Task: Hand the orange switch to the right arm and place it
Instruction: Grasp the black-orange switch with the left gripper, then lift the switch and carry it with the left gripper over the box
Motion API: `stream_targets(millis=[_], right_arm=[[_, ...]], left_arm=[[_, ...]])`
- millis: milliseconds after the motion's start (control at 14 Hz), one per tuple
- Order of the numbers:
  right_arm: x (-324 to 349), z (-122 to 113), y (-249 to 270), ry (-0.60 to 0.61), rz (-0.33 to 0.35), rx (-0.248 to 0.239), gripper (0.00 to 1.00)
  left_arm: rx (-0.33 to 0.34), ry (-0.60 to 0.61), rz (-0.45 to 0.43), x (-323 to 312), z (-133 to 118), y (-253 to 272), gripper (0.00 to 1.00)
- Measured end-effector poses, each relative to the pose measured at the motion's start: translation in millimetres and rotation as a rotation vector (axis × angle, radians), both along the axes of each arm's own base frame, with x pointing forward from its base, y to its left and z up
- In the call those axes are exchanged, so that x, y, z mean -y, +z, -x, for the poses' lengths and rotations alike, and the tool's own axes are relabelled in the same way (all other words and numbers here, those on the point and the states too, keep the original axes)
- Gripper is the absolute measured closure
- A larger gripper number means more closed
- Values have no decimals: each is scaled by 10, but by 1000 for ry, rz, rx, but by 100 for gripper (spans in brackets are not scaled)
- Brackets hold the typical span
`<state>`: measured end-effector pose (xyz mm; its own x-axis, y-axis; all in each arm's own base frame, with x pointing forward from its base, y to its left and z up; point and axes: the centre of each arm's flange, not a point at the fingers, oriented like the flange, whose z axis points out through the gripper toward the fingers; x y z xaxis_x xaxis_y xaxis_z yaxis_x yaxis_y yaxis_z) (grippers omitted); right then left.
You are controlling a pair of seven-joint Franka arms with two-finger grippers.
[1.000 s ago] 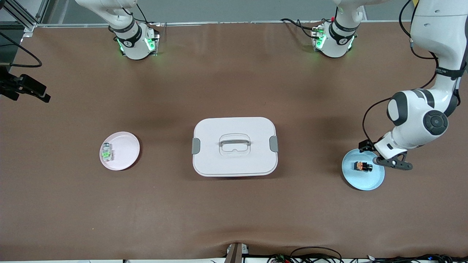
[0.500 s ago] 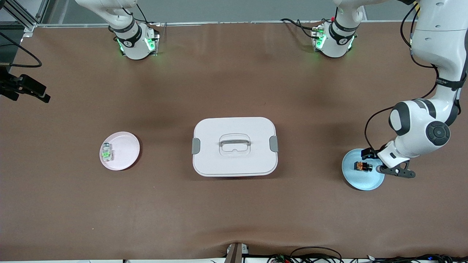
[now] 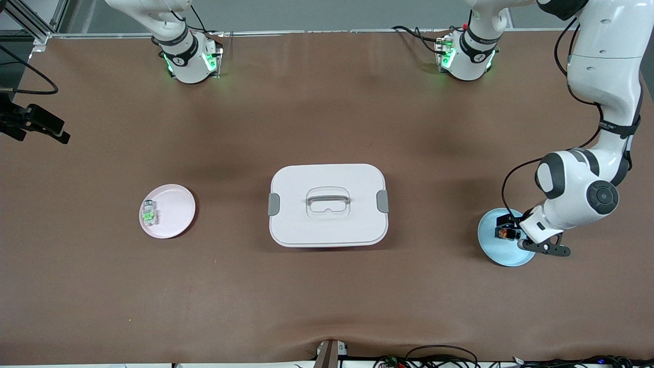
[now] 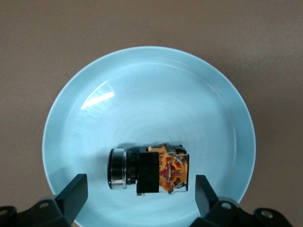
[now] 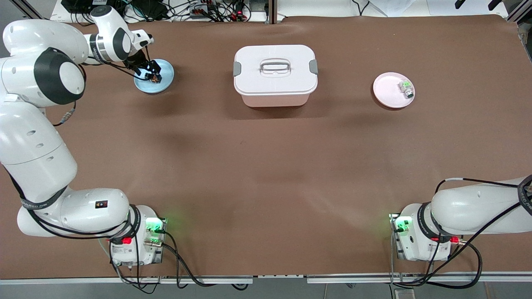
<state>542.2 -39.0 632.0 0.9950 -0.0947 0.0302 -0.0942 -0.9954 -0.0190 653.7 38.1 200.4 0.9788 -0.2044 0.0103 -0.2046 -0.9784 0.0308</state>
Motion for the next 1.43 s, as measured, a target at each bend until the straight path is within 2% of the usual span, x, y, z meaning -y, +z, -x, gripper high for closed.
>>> stream_targets(millis=[429, 500, 643, 929, 1143, 1429], right_arm=[[7, 1, -3, -1, 0, -1, 0], [7, 1, -4, -1, 0, -1, 0], [7, 1, -5, -1, 0, -1, 0], [10, 1, -6, -2, 0, -1, 0], [13, 1, -10, -2, 0, -2, 0], [14, -3, -11, -2, 0, 1, 0]], left_arm=[[-18, 1, 3, -4, -11, -161, 0], [-21, 1, 3, -5, -7, -181, 4], [-20, 1, 3, -5, -11, -184, 26], [0, 2, 3, -5, -80, -50, 27], [-24, -15, 13, 99, -95, 350, 27], [-80, -6, 23, 360, 39, 1245, 27]])
